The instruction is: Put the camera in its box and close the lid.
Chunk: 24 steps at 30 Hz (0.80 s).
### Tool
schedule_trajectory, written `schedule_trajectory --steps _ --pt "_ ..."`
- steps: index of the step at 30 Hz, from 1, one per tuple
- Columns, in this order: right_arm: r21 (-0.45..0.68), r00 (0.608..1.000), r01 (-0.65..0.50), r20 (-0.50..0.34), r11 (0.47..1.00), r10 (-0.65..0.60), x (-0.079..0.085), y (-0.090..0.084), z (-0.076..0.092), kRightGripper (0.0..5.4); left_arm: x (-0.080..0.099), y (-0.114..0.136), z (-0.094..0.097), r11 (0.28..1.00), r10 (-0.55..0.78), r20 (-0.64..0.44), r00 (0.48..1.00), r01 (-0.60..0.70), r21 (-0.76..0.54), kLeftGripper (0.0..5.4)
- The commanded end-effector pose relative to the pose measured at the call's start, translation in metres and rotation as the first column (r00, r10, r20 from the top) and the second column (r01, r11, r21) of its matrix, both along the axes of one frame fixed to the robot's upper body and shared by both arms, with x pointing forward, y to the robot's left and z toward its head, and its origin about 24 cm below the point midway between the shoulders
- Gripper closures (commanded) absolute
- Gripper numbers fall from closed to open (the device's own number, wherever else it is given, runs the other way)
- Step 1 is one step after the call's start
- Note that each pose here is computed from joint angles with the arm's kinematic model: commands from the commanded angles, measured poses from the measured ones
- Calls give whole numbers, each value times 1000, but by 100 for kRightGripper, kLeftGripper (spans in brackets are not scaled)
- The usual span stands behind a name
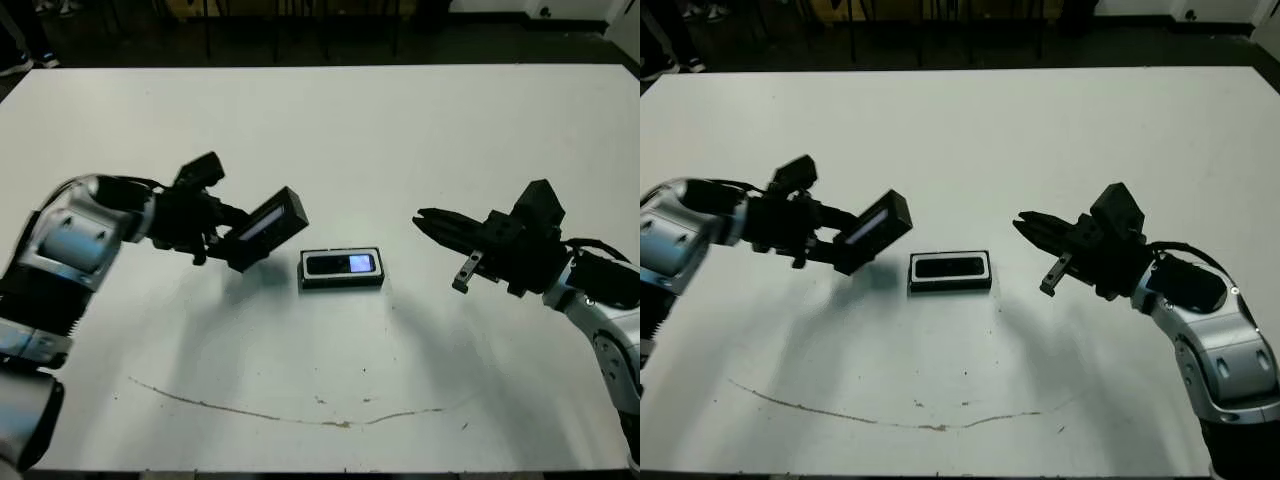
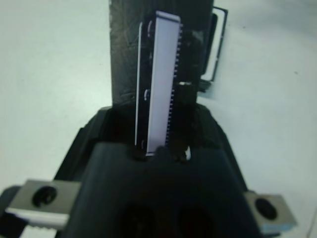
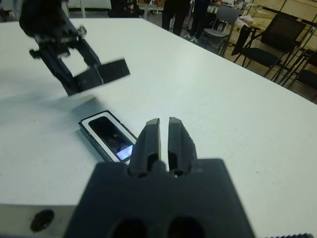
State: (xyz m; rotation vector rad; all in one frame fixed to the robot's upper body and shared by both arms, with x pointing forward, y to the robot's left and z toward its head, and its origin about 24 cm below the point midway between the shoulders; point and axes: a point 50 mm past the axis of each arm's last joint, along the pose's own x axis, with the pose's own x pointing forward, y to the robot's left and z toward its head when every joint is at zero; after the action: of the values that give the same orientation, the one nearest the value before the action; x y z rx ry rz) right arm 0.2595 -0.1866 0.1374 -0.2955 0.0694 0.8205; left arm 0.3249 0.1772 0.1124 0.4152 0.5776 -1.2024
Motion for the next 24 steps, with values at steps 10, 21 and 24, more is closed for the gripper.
schedule_trajectory --steps 10,21,24 --pt "-7 999 24 -31 1000 -24 -1 -3 -7 540 2 -8 -8 998 -62 -87 994 62 -12 285" --pt "-13 999 23 -31 1000 -24 -1 -3 -10 540 4 -11 -7 995 -97 -138 986 95 -23 285" --pt "-21 999 26 -29 999 -27 -2 -2 -11 540 4 -14 -8 994 -111 -148 983 108 -27 285"
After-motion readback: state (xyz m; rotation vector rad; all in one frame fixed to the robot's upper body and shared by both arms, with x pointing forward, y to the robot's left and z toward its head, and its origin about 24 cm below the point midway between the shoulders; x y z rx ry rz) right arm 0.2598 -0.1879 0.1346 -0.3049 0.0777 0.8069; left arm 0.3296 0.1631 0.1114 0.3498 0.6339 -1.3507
